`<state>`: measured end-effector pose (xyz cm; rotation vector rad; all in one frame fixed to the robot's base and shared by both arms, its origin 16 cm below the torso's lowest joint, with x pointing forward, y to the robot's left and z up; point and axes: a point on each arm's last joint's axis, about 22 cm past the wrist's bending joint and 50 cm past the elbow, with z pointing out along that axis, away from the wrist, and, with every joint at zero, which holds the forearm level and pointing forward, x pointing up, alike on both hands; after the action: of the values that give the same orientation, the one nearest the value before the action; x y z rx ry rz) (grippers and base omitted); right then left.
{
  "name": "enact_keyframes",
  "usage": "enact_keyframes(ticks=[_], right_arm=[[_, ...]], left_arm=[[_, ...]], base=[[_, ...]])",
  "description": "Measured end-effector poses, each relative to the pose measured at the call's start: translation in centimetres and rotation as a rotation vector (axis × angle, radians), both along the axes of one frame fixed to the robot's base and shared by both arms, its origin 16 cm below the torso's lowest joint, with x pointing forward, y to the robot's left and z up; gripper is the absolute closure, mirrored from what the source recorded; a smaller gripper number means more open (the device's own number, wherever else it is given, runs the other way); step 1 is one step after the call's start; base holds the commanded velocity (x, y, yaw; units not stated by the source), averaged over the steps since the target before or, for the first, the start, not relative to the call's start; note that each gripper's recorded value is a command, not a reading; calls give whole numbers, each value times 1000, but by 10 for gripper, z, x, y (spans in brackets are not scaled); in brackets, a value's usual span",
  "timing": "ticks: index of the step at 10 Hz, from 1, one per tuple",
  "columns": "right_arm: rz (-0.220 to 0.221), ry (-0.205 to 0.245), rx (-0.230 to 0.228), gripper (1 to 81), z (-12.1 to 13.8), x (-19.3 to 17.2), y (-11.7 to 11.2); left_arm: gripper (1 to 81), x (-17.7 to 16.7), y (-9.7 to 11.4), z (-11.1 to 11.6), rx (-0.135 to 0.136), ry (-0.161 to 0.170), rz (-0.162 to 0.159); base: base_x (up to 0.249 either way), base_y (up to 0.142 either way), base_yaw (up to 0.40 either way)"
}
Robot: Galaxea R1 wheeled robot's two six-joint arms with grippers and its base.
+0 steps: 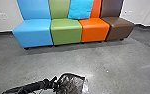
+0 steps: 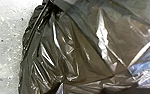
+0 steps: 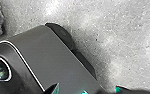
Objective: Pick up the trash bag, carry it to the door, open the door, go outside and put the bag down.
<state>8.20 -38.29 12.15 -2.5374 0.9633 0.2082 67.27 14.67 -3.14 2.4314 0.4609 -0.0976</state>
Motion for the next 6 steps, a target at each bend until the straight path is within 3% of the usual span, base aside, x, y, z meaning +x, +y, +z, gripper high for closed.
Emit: enact_keyframes(ticks=[2,3,6], right_arm=[[-3,28,7,10,3,-3,4],[-4,31,9,10,3,-3,4],[-6,29,13,10,4,-1,6]], left_arm=[[10,-12,-6,-19,-1,35,-2],[10,-10,-8,-21,-2,35,-1],[10,3,-22,-24,7,-16,35]], base=[[0,0,0],[0,0,0],[0,0,0]])
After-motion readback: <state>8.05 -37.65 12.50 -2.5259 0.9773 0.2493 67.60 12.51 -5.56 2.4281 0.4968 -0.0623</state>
